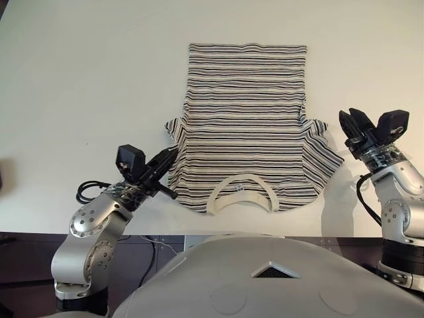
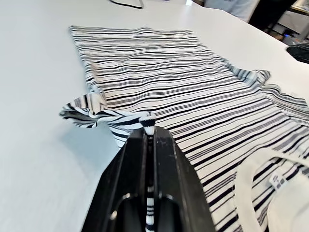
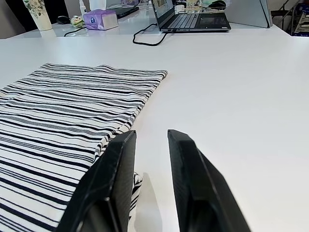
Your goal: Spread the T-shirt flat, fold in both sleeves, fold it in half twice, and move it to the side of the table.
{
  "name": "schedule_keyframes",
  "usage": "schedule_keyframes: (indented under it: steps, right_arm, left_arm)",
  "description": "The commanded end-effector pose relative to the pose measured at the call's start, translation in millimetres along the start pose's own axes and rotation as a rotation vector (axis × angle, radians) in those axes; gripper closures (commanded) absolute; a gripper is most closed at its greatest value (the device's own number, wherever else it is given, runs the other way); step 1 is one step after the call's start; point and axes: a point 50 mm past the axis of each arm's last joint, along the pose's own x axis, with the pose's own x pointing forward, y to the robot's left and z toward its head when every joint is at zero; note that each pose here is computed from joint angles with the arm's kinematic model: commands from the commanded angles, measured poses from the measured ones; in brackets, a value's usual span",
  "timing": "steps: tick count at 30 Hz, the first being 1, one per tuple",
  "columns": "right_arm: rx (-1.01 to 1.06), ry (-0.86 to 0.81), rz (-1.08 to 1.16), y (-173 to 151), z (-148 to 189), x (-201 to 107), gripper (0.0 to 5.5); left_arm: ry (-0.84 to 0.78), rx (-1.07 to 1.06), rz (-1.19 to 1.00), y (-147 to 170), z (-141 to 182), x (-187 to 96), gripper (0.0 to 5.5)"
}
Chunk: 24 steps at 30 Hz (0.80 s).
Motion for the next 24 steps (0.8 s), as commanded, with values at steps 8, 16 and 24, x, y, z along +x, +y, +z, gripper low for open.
schedule_keyframes:
  steps: [8,16,24]
  right_arm:
    - [-0.002,0.002,0.051,12,-1,17,4.32]
    - [-0.007,0.007,0.064,11,0,18,4.32]
    - [0.121,0.153,0.091,-4,-18,-52,4.32]
  left_arm:
    - [0.169,0.323,-0.228,-24,2,41,5.35]
    - [0.153,0.348,-0.207,-22,7,52,4.8]
    - [0.177,0.405,-0.158,-14,-1,2,4.77]
